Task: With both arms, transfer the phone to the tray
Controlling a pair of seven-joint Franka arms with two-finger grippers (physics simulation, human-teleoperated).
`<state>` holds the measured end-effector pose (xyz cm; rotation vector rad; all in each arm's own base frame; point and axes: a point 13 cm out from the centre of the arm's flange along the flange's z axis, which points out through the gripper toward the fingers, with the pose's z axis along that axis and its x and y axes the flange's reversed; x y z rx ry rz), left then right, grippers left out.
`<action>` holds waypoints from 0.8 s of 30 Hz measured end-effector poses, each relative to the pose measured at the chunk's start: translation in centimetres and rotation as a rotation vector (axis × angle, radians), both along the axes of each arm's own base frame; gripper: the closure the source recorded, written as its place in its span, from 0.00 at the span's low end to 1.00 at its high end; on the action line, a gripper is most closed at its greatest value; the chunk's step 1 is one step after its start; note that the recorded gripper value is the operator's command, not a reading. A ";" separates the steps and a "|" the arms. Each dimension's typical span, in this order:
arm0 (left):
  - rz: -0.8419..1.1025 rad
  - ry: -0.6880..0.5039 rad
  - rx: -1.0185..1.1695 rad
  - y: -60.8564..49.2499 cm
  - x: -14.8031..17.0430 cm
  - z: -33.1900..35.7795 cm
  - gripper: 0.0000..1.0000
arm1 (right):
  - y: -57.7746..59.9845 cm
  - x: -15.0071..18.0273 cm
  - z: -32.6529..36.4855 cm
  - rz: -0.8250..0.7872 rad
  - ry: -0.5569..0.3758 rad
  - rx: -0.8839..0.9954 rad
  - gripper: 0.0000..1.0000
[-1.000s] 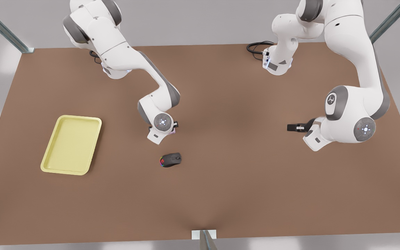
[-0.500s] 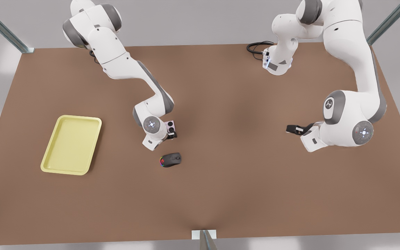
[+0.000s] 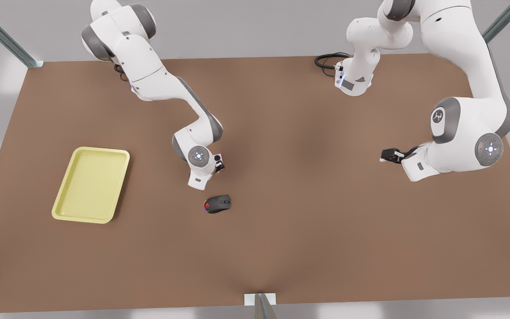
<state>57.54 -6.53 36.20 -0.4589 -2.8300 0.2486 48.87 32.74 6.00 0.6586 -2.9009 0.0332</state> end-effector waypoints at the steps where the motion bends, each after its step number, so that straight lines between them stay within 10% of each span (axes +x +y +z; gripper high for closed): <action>1: -0.004 -0.003 0.000 0.0 0.0 0.1 0.00 | 0.3 -0.3 -0.1 0.010 0.004 0.004 0.00; 24: -0.053 -0.021 -0.013 0.1 0.2 0.5 0.00 | 2.0 -4.7 -1.6 0.000 0.016 0.012 0.00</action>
